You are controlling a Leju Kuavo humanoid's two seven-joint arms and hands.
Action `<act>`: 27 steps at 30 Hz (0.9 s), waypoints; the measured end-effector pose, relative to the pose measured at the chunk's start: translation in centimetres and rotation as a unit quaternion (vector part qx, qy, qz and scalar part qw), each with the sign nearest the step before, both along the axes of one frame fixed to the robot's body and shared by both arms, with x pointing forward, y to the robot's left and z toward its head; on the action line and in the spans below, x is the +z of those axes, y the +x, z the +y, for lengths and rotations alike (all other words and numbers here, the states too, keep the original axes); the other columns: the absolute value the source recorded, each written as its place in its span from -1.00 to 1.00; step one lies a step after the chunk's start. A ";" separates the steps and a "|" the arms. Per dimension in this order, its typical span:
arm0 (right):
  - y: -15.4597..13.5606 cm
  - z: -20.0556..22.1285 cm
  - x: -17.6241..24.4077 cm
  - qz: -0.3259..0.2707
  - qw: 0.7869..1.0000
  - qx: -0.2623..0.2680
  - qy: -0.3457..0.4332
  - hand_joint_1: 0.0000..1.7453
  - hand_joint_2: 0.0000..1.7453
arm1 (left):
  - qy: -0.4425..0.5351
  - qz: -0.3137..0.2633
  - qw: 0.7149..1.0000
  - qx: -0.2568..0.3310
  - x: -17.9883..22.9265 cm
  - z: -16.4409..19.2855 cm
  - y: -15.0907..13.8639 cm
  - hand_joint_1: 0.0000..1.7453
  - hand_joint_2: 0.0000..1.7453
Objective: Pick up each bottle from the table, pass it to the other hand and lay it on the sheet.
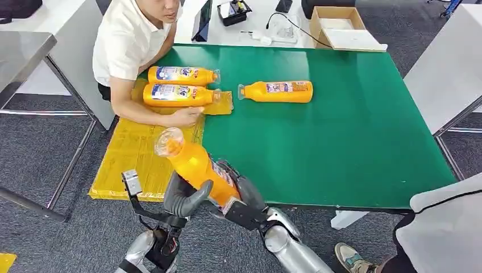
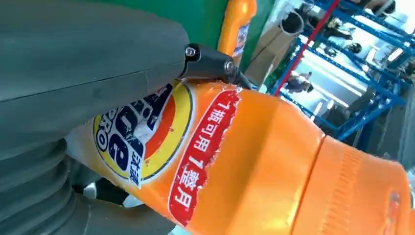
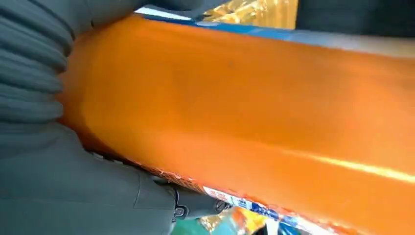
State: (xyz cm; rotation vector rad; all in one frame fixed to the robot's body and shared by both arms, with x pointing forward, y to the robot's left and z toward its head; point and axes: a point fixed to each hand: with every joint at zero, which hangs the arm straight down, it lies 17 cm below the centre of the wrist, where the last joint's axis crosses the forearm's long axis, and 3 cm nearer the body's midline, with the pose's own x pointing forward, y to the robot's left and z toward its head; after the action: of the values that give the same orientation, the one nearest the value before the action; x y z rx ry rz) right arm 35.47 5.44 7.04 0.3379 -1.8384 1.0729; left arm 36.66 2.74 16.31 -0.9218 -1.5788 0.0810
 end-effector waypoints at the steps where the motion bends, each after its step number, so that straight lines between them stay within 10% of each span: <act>1: -0.4 0.1 0.2 -0.003 1.000 -0.002 0.007 -1.00 1.00 | 0.012 -0.005 1.000 0.007 -0.1 0.2 0.0 1.00 1.00; 10: -1.0 -4.0 4.3 -0.130 0.977 -0.162 0.036 -1.00 1.00 | 0.158 -0.036 0.977 0.141 -1.7 7.4 2.6 1.00 1.00; 11: -1.1 -4.9 4.7 -0.131 0.974 -0.182 0.047 -1.00 -1.00 | 0.177 -0.038 0.970 0.160 -1.9 8.6 2.9 1.00 1.00; 19: -1.3 -10.8 5.9 -0.128 0.945 -0.286 0.094 -1.00 -1.00 | 0.356 -0.098 0.884 0.287 -1.8 14.8 3.8 1.00 1.00; 27: -1.5 -10.8 6.3 -0.120 0.941 -0.292 0.119 -1.00 -1.00 | 0.572 -0.205 0.727 0.320 -2.0 14.2 7.0 1.00 1.00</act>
State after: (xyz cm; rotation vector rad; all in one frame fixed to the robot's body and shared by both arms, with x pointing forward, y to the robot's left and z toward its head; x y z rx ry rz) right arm 33.97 -5.36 13.38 -0.2107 -2.1027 0.4936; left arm 43.64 16.96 14.32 0.6487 -1.8454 -0.6054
